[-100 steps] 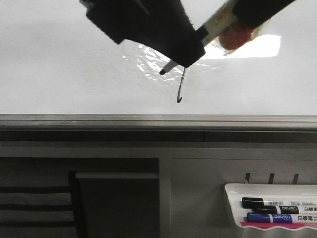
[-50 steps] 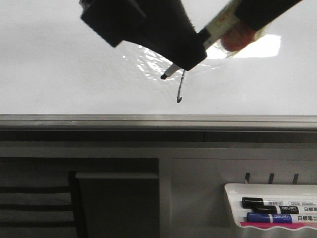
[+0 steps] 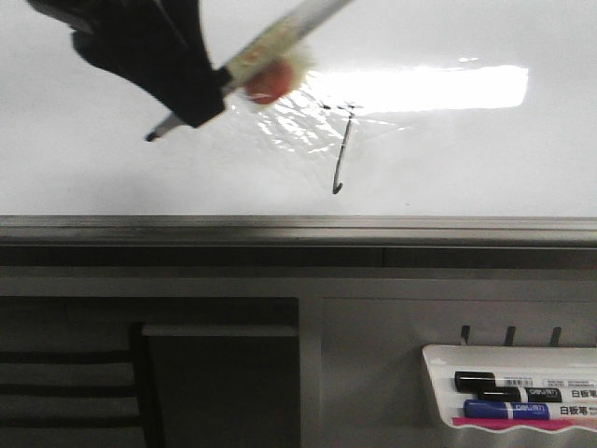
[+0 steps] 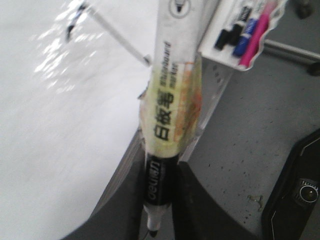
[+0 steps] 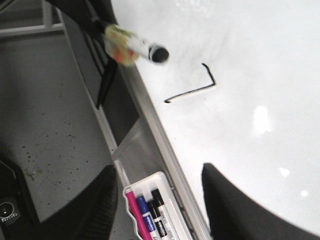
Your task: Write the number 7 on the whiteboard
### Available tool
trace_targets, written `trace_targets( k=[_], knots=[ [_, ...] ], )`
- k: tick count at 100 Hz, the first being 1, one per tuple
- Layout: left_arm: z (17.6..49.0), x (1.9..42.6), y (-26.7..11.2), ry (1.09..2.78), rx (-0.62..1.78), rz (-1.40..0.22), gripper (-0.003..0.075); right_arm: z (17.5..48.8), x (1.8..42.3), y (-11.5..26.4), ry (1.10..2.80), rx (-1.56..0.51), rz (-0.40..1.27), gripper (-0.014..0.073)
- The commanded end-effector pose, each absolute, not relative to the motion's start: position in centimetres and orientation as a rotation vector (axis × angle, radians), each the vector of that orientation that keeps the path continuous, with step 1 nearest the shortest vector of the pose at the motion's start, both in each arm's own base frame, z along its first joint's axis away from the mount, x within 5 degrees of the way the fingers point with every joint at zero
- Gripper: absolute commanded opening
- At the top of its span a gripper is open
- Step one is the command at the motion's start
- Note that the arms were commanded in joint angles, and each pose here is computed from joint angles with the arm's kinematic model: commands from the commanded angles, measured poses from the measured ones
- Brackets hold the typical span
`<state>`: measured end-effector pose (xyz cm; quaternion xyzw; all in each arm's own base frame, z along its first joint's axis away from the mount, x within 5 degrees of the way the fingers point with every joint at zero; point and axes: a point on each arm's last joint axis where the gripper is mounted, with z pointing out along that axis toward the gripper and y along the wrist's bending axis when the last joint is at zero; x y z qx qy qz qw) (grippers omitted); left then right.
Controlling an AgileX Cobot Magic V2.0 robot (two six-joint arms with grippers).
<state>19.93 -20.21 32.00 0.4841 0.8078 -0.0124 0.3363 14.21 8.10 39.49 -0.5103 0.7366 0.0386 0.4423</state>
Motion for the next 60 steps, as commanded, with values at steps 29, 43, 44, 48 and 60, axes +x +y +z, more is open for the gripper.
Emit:
trace_targets(
  k=[29, 43, 44, 48, 60],
  knots=[
    [32.2, 25.6, -10.7, 2.278, 0.442, 0.058, -0.002, 41.3, 13.5, 6.9, 1.789, -1.143, 0.056, 0.0344],
    [32.0, 27.1, -7.9, 2.292, 0.255, 0.024, -0.002, 41.2, 13.7, 7.0, 1.796, -1.145, 0.057, 0.0344],
    [32.0, 27.2, -7.8, 2.29, 0.248, 0.023, -0.002, 41.2, 13.7, 7.0, 1.796, -1.145, 0.057, 0.0344],
    [32.0, 27.4, -7.2, 2.295, 0.211, 0.022, -0.002, 41.1, 13.9, 7.0, 1.8, -1.147, 0.059, 0.0344],
    [31.7, 27.8, -6.4, 2.31, 0.169, 0.031, -0.002, 41.0, 14.2, 7.1, 1.81, -1.15, 0.061, 0.0344]
  ],
)
